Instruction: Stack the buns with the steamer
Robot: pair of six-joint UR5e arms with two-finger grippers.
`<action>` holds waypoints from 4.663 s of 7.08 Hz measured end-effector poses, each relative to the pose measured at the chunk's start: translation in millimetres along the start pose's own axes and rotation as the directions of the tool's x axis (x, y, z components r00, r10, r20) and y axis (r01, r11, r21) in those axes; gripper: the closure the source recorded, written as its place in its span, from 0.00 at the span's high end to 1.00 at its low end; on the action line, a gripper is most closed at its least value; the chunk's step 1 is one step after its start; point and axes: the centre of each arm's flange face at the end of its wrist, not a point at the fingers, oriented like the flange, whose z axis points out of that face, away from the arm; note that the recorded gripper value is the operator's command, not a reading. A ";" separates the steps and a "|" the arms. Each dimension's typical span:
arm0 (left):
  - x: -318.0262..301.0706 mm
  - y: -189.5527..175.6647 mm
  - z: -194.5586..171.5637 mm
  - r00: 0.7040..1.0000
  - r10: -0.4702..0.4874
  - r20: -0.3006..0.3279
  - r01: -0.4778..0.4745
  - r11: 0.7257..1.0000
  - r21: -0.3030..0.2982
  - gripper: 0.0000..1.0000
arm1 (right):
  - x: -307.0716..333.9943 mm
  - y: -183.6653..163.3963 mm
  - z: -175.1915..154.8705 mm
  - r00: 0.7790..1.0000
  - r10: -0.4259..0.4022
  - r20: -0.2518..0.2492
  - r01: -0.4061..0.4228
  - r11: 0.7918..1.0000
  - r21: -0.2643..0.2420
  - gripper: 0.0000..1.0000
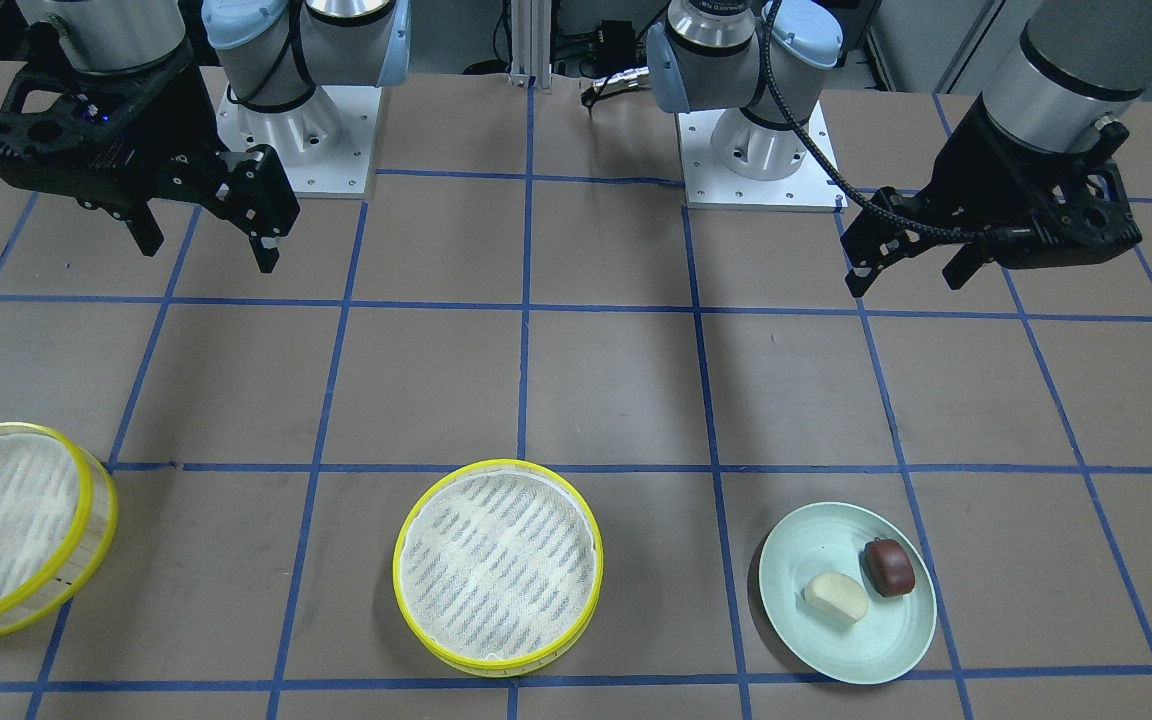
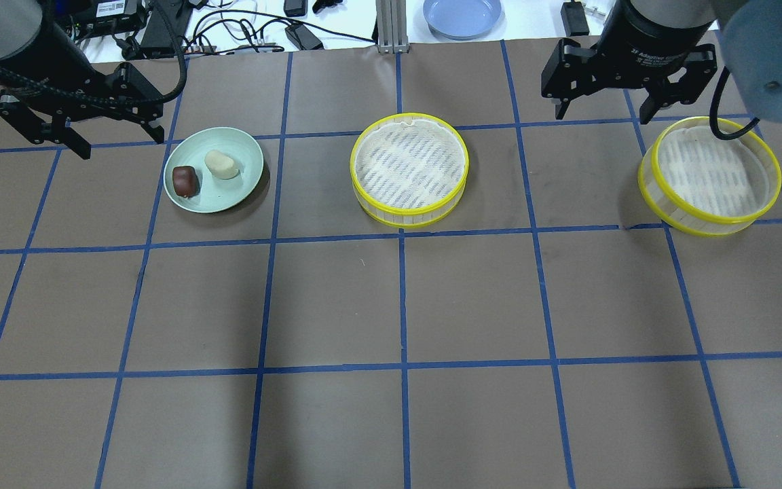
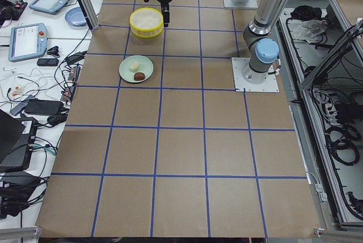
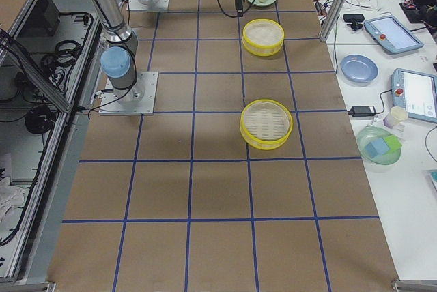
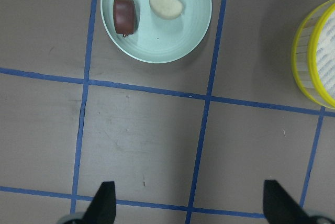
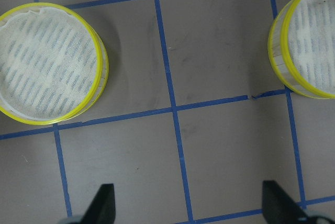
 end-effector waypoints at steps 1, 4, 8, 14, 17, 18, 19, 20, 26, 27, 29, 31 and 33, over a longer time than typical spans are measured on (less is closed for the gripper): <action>-0.9 -0.2 1.0 1.000 -0.001 0.001 0.001 1.000 -0.001 1.00 | 0.0 0.0 0.0 1.000 0.000 0.000 0.000 1.000 0.000 1.00; -8.5 -24.3 33.0 0.998 0.059 0.005 -0.059 0.998 0.003 1.00 | 0.6 -0.9 0.8 1.000 -0.003 0.000 0.003 1.000 0.000 1.00; -21.3 -116.3 144.0 0.991 0.127 0.032 -0.130 0.982 0.136 1.00 | 76.3 -46.6 32.0 0.999 0.033 -0.013 -0.033 0.999 -0.032 1.00; -27.6 -171.2 304.5 0.991 0.133 -0.008 -0.131 0.983 0.128 0.22 | 367.0 -145.2 217.7 0.971 -0.232 -0.057 0.231 0.973 -0.020 0.98; -27.8 -173.2 313.8 0.993 0.115 -0.011 -0.113 0.987 0.118 0.00 | 413.6 -149.8 295.7 0.971 -0.237 -0.027 0.236 0.971 -0.044 0.85; -25.6 -176.1 301.5 0.996 0.088 -0.013 -0.085 0.986 0.143 0.00 | 415.3 -151.7 315.6 0.972 -0.234 -0.004 0.233 0.972 -0.036 0.70; -16.8 -180.1 279.3 0.998 0.051 -0.029 -0.045 0.982 0.184 0.00 | 415.5 -152.6 327.0 0.972 -0.233 0.010 0.233 0.972 -0.032 0.48; 6.7 -181.4 251.9 0.997 0.010 -0.075 0.008 0.974 0.228 0.00 | 415.5 -152.5 332.6 0.972 -0.233 0.017 0.233 0.972 -0.032 0.30; 230.6 -115.3 231.4 0.911 -0.135 -0.390 0.212 0.963 0.163 0.51 | 413.4 -152.2 319.3 0.974 -0.226 0.011 0.226 0.974 -0.023 0.00; 246.6 -105.8 243.9 0.909 -0.131 -0.396 0.202 0.969 0.141 1.00 | 411.6 -152.6 305.5 0.976 -0.216 0.000 0.216 0.976 -0.013 0.00; 256.2 -98.8 247.7 0.911 -0.122 -0.395 0.189 0.973 0.135 1.00 | 399.8 -145.4 268.4 0.988 -0.151 0.012 0.152 0.988 -0.039 0.00; 256.7 -97.1 245.4 0.912 -0.121 -0.392 0.187 0.973 0.134 1.00 | 358.5 -140.5 217.5 0.995 -0.104 0.011 0.104 0.993 -0.053 0.00; 250.1 -96.9 233.5 0.928 -0.109 -0.357 0.168 0.976 0.136 1.00 | 289.2 -141.4 168.6 0.998 -0.053 -0.026 0.052 0.999 -0.013 0.00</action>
